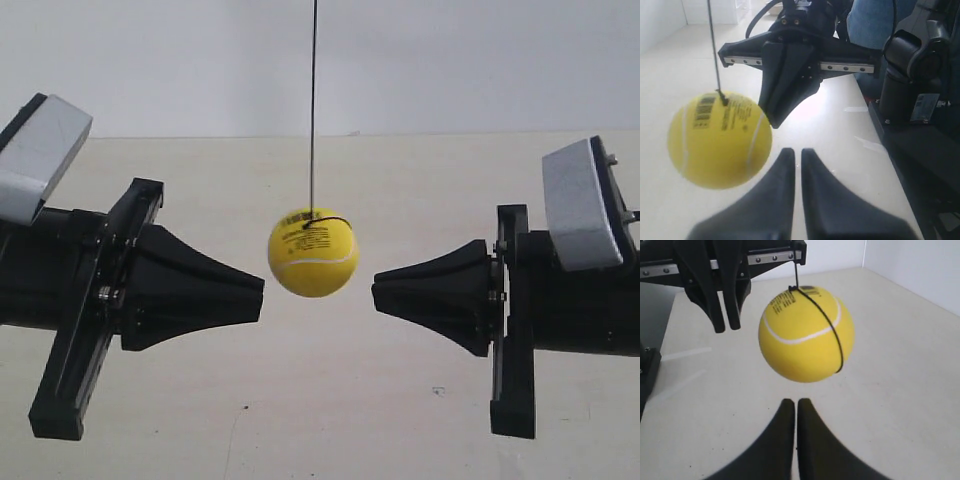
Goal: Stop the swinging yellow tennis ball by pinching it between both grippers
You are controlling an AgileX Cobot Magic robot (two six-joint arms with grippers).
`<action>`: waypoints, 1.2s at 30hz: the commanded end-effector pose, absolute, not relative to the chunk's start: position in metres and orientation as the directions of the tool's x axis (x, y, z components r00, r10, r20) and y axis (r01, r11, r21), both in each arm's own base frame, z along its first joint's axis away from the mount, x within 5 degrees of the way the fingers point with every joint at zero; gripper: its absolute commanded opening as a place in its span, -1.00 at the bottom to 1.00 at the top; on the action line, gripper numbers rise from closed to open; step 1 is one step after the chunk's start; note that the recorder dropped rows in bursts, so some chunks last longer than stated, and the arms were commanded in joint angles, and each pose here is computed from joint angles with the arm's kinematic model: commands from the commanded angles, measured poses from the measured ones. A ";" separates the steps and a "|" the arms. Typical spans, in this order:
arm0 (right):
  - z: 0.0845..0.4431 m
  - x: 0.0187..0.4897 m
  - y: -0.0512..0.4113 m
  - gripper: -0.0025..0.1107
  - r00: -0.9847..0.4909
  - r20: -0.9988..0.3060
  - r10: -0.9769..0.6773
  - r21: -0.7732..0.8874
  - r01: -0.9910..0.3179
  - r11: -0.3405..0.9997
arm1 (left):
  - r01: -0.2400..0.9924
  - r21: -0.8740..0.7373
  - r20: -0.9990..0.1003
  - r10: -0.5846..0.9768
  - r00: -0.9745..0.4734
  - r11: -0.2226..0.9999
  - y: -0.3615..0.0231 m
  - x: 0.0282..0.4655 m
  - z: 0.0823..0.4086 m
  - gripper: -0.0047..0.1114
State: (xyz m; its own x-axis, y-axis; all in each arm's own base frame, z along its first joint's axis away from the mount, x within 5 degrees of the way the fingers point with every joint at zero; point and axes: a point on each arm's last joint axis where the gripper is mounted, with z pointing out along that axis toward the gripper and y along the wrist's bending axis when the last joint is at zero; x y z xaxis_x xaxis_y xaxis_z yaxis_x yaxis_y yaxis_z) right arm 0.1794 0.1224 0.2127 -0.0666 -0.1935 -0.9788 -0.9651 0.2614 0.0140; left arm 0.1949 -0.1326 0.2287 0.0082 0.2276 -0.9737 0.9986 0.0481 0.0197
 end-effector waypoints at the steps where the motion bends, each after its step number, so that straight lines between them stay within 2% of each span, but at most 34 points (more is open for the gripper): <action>1: 0.215 0.182 0.123 -0.96 -0.036 -0.983 -0.178 -0.014 -0.962 0.273 | 0.997 0.032 -0.974 0.228 0.015 0.071 -0.134 0.198 0.229 -0.84; 9: 0.216 0.183 0.123 -0.96 -0.024 -0.985 -0.172 -0.026 -0.958 0.285 | 0.989 0.043 -0.970 0.241 0.008 0.139 -0.133 0.204 0.228 -0.84; 21: 0.217 0.182 0.123 -0.96 -0.021 -0.987 -0.160 -0.024 -0.961 0.277 | 0.990 0.045 -0.971 0.240 0.011 0.136 -0.133 0.204 0.228 -0.84; 36: 0.216 0.181 0.123 -0.96 -0.026 -0.985 -0.171 -0.020 -0.965 0.263 | 0.997 0.038 -0.975 0.223 0.021 0.071 -0.134 0.198 0.229 -0.84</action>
State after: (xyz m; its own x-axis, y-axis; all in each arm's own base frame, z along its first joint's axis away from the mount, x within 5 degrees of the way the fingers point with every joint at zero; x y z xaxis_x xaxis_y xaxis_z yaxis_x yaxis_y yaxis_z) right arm 0.1813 0.1226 0.2152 -0.0274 -0.1751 -0.9842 -0.9611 0.2752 -0.0222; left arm 0.1994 -0.1323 0.2288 0.0196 0.2282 -0.9734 0.9949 0.0921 0.0416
